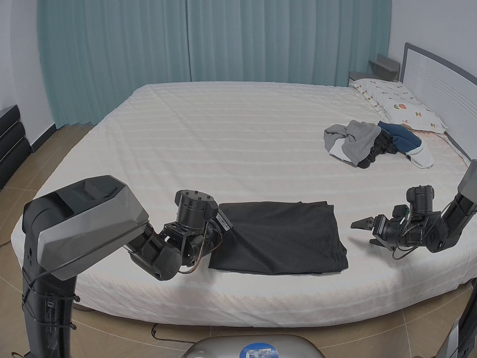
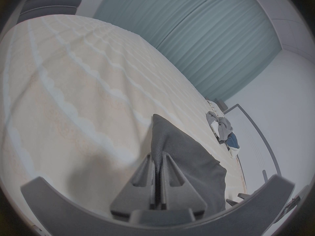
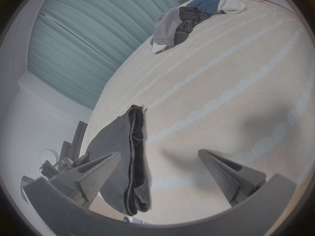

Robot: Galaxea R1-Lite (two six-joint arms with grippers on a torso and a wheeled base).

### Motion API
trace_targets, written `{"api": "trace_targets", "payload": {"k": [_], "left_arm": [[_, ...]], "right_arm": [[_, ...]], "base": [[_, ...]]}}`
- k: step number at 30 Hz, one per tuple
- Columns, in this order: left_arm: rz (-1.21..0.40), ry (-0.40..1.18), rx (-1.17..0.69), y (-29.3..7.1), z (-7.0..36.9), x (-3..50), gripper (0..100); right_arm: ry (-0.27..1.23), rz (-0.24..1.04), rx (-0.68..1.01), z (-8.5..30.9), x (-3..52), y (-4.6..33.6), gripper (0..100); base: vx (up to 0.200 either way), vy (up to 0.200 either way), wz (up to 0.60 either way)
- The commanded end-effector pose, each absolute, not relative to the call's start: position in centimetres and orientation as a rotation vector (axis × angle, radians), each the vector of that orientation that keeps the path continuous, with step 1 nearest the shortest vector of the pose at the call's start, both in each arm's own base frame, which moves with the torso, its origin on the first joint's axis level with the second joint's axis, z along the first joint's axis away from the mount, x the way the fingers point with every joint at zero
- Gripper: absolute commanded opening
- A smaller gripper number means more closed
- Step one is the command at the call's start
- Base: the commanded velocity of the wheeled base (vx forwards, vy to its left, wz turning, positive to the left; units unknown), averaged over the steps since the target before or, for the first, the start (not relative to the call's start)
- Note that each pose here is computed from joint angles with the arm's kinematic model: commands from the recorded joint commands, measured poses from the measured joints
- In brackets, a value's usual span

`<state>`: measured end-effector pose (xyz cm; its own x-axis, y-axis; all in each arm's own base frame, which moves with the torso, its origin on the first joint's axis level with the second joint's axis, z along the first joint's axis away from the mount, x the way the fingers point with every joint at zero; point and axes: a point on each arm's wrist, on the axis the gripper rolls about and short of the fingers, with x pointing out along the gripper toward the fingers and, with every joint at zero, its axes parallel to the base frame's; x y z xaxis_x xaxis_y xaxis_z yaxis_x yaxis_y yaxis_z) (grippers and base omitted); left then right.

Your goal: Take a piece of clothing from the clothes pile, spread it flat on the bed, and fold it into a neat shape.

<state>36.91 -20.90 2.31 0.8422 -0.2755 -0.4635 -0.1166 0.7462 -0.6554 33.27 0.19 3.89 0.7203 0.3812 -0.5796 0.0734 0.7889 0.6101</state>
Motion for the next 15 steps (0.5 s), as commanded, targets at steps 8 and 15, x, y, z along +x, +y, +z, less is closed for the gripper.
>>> {"api": "trace_targets", "payload": {"k": [8, 15], "left_arm": [[-0.025, 0.552, -0.719, -17.8, 3.5, 37.9, 0], [0.069, 0.577, -0.716, -14.4, 2.9, 37.9, 0]], "right_arm": [[0.761, 0.194, 0.660, 3.9, 33.3, 0.2, 100], [0.762, 0.197, 0.659, 3.9, 33.3, 0.3, 100]], "base": [[0.000, 0.000, 0.00], [0.000, 0.000, 0.00]]}}
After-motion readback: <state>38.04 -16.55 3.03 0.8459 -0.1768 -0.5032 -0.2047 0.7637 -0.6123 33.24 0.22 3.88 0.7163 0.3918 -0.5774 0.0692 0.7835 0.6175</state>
